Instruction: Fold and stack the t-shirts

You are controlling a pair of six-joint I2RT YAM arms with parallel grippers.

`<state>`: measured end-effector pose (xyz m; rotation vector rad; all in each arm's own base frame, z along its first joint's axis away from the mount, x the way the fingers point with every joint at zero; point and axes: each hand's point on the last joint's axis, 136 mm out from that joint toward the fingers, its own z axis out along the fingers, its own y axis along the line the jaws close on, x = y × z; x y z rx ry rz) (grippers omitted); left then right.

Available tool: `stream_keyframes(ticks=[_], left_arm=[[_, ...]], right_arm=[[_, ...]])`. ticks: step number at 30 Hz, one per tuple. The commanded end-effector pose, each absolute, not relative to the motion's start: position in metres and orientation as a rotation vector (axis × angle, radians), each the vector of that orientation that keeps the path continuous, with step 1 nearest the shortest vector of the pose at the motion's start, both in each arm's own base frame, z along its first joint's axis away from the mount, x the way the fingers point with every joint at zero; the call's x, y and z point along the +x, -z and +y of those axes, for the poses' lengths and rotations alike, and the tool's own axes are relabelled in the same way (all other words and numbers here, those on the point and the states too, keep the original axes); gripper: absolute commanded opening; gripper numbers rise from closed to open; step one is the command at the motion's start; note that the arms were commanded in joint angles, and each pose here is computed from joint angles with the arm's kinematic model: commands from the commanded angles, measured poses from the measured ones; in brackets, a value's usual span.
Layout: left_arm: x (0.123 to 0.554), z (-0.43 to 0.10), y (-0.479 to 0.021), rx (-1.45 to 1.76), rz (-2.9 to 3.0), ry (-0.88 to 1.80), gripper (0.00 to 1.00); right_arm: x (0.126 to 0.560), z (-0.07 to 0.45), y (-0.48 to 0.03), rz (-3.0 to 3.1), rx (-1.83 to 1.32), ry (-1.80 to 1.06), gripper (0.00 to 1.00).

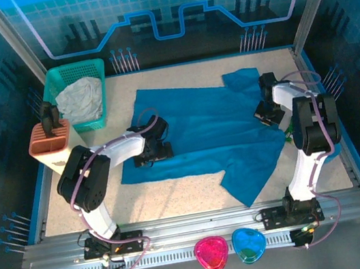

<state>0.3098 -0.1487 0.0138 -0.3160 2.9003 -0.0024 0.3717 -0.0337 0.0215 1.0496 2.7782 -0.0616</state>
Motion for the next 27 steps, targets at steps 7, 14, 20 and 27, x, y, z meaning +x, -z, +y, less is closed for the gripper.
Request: stream_keyframes(ticks=[7, 14, 20, 27], left_arm=[[0.307, -0.149, -0.049, -0.236, 2.88, 0.035, 0.99], [0.352, -0.135, -0.112, -0.237, 2.728, -0.042, 0.99], [0.407, -0.121, -0.126, -0.327, 2.691, 0.046, 1.0], [0.467, -0.127, -0.088, -0.33, 2.751, 0.077, 0.99]], right_arm=[[0.432, -0.006, -0.136, 2.588, 0.589, -0.199, 0.3], [0.494, 0.005, -0.136, 2.666, 0.414, -0.256, 0.43], [0.505, 0.02, -0.103, 2.746, 0.404, -0.323, 0.38], [0.463, 0.035, -0.074, 2.791, 0.43, -0.352, 0.36]])
